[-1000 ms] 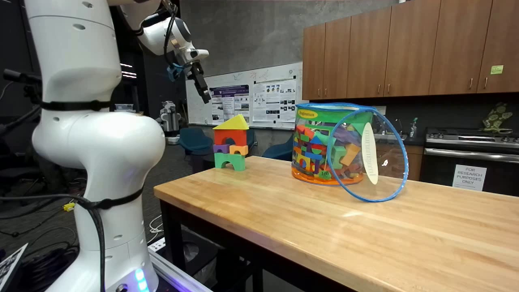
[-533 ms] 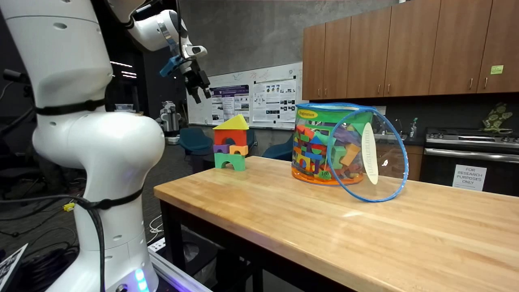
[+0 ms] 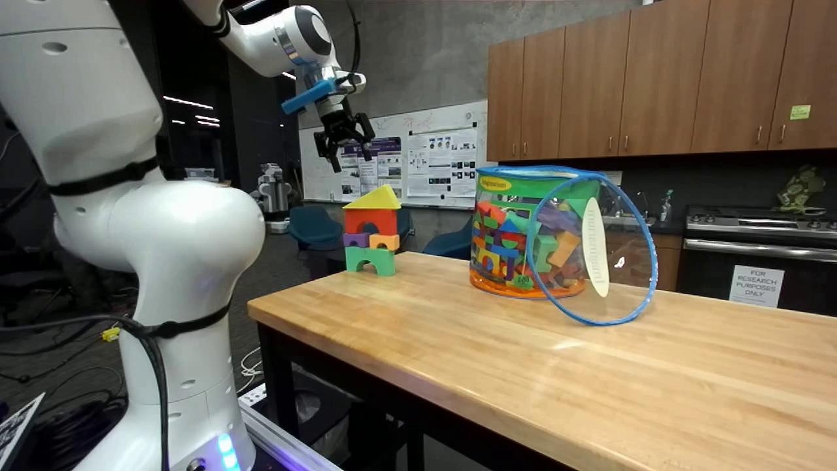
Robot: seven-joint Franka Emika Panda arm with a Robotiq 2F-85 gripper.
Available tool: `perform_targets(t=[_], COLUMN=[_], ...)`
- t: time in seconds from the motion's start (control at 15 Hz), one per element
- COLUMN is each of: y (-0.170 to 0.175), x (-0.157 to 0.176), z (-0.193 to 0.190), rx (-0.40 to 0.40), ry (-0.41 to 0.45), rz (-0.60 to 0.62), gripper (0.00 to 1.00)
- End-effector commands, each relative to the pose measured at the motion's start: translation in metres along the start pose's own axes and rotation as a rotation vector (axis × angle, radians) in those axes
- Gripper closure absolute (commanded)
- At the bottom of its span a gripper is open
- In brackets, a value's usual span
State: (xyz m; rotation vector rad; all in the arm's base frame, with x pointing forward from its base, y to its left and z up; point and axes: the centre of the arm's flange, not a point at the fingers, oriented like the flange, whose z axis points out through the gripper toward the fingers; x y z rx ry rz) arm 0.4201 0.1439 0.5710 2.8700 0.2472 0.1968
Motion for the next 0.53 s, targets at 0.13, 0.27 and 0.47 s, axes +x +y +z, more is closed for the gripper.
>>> perform_targets(t=[0.13, 0.27, 0.47], y=[0.069, 0.079, 0.075], x=[-0.061, -0.083, -0.07], z=[0.001, -0.003, -0.001], rx=[0.024, 0.053, 0.062], ry=[0.007, 0.01, 0.002], rz=[-0.161, -0.186, -0.179], gripper=[0.0, 0.0, 0.0])
